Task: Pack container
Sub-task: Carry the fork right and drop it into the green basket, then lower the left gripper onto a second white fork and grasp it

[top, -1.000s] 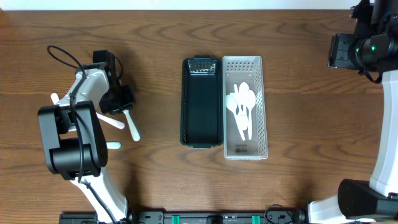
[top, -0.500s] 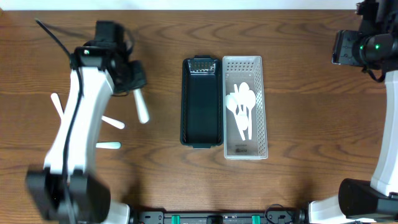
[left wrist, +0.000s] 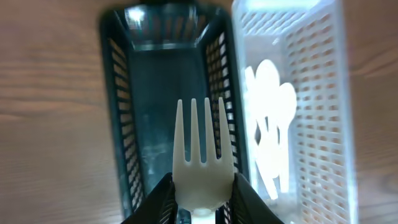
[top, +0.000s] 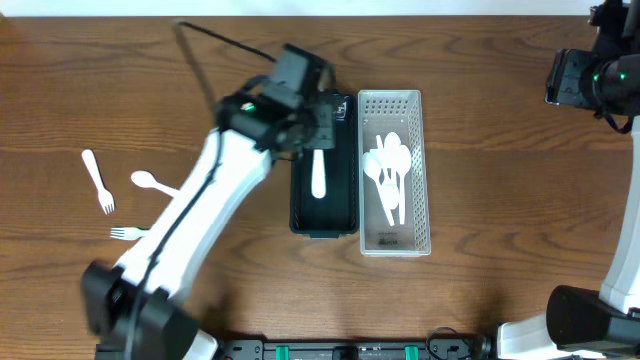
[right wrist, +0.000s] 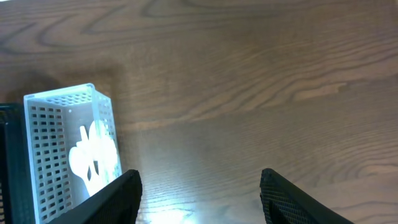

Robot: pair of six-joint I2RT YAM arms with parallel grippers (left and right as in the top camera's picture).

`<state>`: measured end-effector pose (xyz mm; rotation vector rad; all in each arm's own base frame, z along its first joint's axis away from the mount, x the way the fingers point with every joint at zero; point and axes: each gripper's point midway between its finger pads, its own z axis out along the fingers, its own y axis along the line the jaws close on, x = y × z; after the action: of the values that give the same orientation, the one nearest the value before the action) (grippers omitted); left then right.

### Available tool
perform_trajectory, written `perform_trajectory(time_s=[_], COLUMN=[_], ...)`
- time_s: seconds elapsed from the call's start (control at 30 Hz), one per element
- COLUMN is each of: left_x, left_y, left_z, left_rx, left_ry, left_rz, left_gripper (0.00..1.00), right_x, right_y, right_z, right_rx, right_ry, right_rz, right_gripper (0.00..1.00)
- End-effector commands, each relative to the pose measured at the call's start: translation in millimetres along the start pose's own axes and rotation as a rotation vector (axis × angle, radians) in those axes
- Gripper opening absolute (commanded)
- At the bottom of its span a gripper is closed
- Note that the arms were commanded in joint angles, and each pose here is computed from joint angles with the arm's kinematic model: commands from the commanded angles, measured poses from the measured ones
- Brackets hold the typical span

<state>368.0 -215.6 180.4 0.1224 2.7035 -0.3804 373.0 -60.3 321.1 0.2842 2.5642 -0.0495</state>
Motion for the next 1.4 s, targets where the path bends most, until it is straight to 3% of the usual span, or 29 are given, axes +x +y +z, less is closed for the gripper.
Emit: perform_trajectory(time_s=[0.0,0.17,0.33,0.43,0.6,0.77,0.9,1.07,1.2,1.37], left_x=[17.0,42.1,48.2,46.1,30.2,-8.4,-35.9,-30.7,-9.6,13.4], left_y=[7.5,21.8,25.4,24.2,15.5,11.9,65.3,168.7,260.3,334.7], left_z=[43.2,89.5,100.4,97.2,75.6,5.5,-75.2,-147.3,-176.2,-172.2], left_rx=[-0.042,-0.1,-0.105,-0.096,-0.063,-0.092,-0.302,-0.46,-0.546,-0.537], left_ry=[0.104,0.234,0.265,0.258,0.195,0.016,-0.174,-0.233,-0.215,-0.165], left_rz=[-0.019,-0.02,0.039,0.079,0.159,0.216,0.151,-0.091,-0.351,-0.579], left_gripper=[0.1,0.1,0.15,0.48,0.51,0.55,0.72,0.86,0.92,0.92], right_x=[2.5,2.6,3.5,3.3,3.4,3.5,4.8,9.0,10.8,13.4], right_y=[2.1,2.1,2.1,2.1,2.0,2.0,1.8,1.5,1.5,1.3], right_z=[1.3,1.3,1.3,1.3,1.3,1.3,1.2,1.1,1.1,0.9], right_rx=[-0.026,-0.026,-0.026,-0.026,-0.026,-0.026,-0.025,-0.024,-0.024,-0.023], right_ry=[0.012,0.013,0.017,0.016,0.016,0.017,0.022,0.039,0.046,0.057], right_rz=[-0.008,-0.008,-0.008,-0.008,-0.008,-0.009,-0.013,-0.019,-0.019,-0.019], right_gripper=[0.64,0.64,0.64,0.64,0.64,0.64,0.65,0.65,0.65,0.65])
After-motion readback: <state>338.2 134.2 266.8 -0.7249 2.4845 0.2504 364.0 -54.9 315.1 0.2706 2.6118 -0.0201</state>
